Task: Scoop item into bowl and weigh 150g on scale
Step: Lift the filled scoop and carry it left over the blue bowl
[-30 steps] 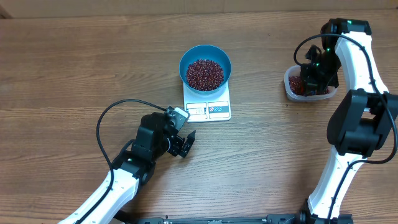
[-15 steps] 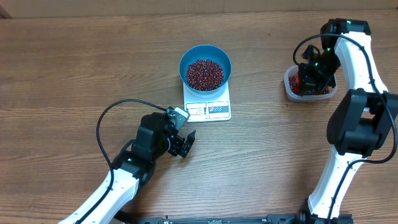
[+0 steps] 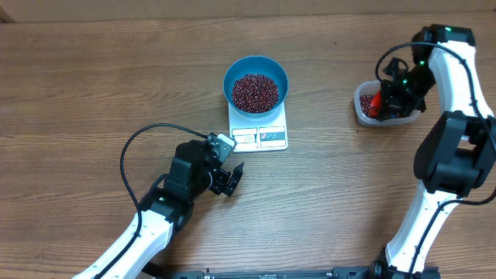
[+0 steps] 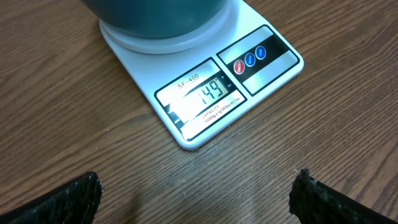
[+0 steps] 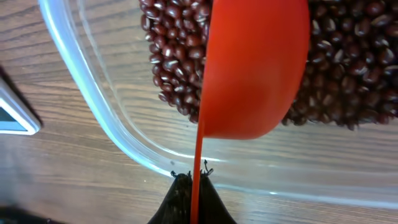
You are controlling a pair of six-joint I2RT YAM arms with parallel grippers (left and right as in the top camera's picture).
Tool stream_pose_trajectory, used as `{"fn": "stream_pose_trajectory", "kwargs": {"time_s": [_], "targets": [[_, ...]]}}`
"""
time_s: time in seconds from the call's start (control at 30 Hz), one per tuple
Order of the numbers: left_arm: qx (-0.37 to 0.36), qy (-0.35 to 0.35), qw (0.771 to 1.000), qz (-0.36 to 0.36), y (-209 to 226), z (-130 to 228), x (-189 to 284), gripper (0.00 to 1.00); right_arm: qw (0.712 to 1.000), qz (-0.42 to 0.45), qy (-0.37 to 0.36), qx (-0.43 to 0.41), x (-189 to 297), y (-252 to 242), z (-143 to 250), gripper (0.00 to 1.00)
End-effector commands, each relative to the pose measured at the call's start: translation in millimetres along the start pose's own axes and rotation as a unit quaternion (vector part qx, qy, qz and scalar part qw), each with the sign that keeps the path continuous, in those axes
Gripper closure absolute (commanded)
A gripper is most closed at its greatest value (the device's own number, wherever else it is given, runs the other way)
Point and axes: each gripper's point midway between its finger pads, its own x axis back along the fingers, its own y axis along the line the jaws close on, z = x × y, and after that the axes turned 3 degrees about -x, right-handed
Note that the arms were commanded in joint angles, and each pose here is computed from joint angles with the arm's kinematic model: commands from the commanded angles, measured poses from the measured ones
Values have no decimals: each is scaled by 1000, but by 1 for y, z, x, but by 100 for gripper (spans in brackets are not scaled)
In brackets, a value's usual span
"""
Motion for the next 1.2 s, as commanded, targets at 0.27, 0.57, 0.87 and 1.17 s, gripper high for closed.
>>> {"fn": "stream_pose_trajectory", "kwargs": {"time_s": [0.27, 0.57, 0.87, 1.17], "targets": [[7, 2, 1000, 2, -1, 1, -1, 0, 996, -55, -56, 37, 43, 11, -4, 96], [7, 2, 1000, 2, -1, 1, -1, 0, 992, -68, -91, 59, 74, 26, 7, 96], [7, 2, 1000, 2, -1, 1, -1, 0, 977, -141, -122, 107, 92, 65, 11, 96], [7, 2, 1000, 2, -1, 1, -1, 1, 969, -152, -110, 160, 82, 111, 13, 96]]}}
